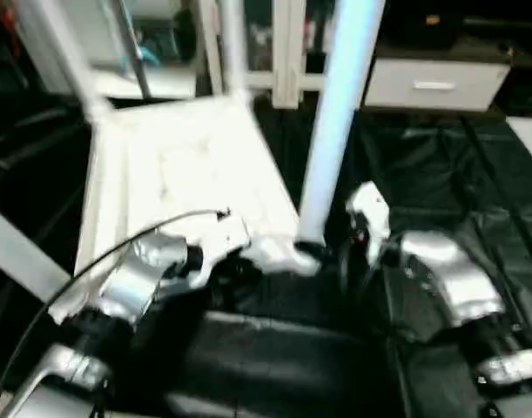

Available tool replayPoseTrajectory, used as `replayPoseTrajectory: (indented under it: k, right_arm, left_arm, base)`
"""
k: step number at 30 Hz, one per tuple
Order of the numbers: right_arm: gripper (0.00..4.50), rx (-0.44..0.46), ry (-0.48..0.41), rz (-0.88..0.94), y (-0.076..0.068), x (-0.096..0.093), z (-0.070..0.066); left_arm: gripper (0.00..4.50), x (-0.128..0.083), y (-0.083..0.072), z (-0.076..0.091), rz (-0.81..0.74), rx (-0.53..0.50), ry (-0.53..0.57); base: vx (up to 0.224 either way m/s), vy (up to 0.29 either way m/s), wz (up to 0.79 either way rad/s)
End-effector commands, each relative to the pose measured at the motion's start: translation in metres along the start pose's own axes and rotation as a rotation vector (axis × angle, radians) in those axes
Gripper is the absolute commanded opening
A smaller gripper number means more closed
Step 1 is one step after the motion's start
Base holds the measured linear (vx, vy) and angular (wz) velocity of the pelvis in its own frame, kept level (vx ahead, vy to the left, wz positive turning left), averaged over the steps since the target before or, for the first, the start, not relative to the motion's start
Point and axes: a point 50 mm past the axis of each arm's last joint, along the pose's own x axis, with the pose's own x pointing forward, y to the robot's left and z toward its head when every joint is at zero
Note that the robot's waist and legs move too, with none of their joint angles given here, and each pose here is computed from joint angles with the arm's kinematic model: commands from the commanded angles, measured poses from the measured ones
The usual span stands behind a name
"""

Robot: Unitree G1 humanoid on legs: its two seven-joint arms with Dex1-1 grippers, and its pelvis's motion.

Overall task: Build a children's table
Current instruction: Rotate leg to tighten

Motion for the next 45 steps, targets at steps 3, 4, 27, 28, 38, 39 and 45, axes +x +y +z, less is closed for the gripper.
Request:
replayPoseTrajectory:
  k: [3, 4, 27, 28, 38, 39, 45]
  right_arm:
    - [4.17, -0.024, 0.055, 0.095, 0.004, -0.011, 0.0]
    - [4.17, -0.033, 0.069, 0.114, 0.006, -0.011, -0.001]
    - [3.45, -0.039, 0.016, 0.13, 0.012, 0.004, 0.002]
    - [3.39, -0.038, 0.016, 0.134, 0.013, 0.004, 0.002]
    - [2.6, -0.028, 0.031, 0.184, 0.013, 0.009, 0.001]
    - [2.55, -0.025, 0.033, 0.183, 0.014, 0.011, -0.001]
    - [2.39, -0.007, 0.027, 0.171, 0.014, 0.015, -0.004]
  left_arm:
    - [0.0, 0.0, -0.005, 0.001, -0.054, 0.003, -0.014]
    - [0.0, -0.001, -0.005, 0.0, -0.047, 0.006, -0.013]
    - [0.0, 0.0, -0.013, -0.004, -0.042, -0.024, -0.028]
    - [0.0, 0.0, -0.013, -0.004, -0.042, -0.025, -0.027]
    - [0.0, -0.003, -0.015, -0.008, -0.02, -0.047, -0.031]
    - [0.0, -0.004, -0.015, -0.009, -0.017, -0.049, -0.03]
    - [0.0, -0.006, -0.016, -0.01, -0.013, -0.059, -0.031]
  base:
    - [0.0, 0.0, 0.0]
    - [0.0, 0.0, 0.0]
    - [0.0, 0.0, 0.0]
    - [0.0, 0.0, 0.0]
    - [0.0, 0.0, 0.0]
    - [0.0, 0.0, 0.0]
    - [0.0, 0.0, 0.0]
